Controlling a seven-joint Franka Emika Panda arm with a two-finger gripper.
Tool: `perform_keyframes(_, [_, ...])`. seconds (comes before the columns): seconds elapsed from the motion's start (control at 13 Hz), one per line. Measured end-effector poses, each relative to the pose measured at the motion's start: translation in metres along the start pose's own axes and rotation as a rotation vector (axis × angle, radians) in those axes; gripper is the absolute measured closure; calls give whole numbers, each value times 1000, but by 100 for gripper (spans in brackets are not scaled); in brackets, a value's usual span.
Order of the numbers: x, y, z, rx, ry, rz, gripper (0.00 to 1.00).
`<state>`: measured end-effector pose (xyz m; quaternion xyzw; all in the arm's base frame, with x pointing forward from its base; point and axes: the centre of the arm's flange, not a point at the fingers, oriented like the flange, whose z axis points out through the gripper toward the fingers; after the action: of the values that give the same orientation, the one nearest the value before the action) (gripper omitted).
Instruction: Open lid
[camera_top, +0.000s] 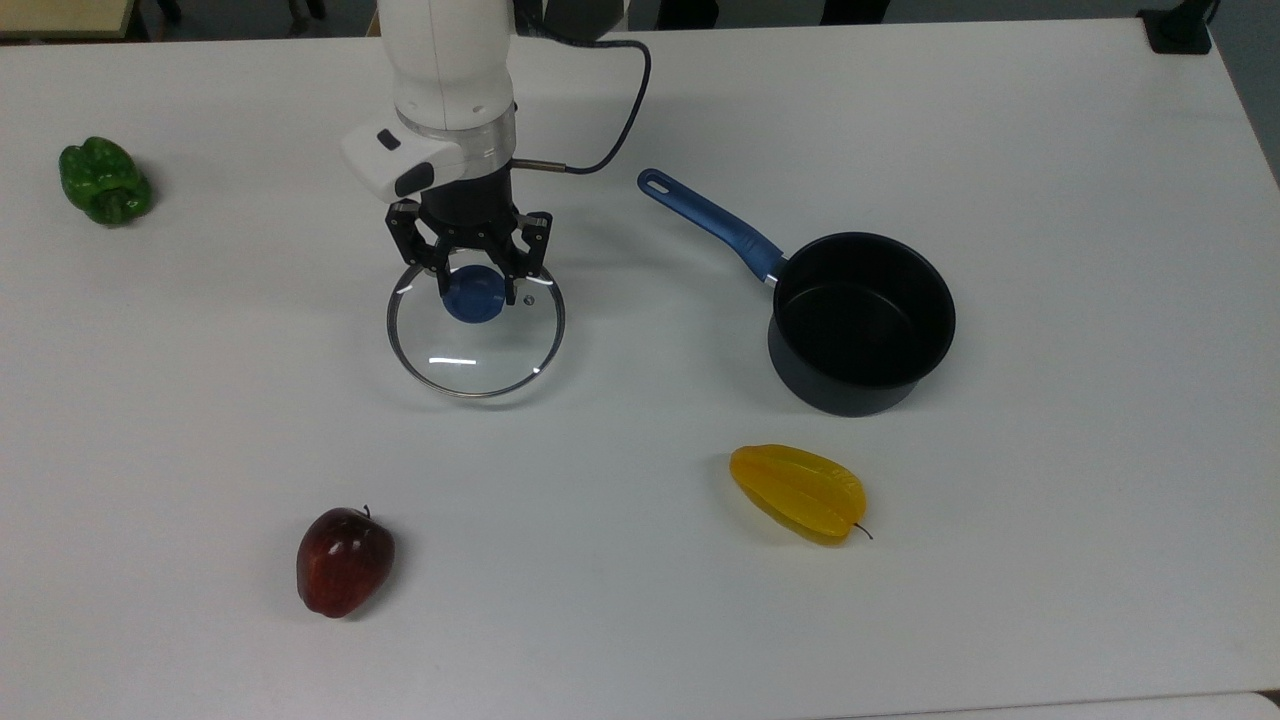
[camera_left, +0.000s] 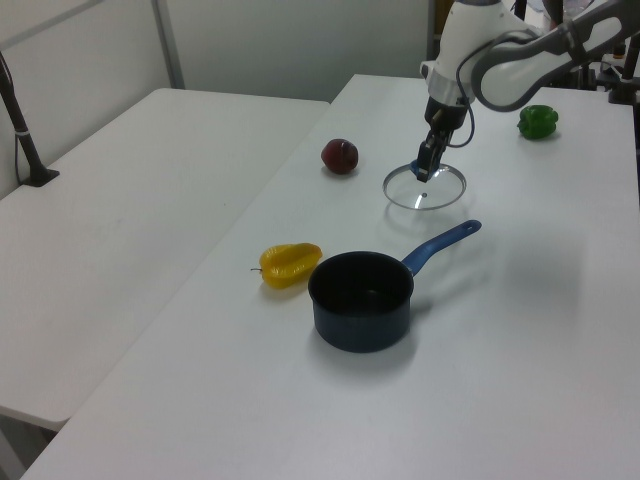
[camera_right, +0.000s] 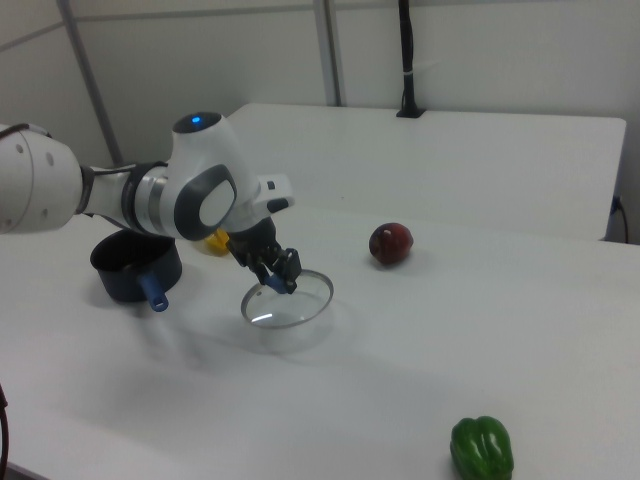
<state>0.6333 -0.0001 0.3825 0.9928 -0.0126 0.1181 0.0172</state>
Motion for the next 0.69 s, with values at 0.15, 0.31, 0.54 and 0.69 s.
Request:
perform_keyframes(0.15, [-3,-1,21,5,3,-1,39])
perform_keyframes(0.31, [-2,1,41,10,26,3,39])
perform_keyframes(0.54, [-1,9,44,10,36,17,39])
perform_keyframes(0.69, [-1,11,45,9,35,19,24])
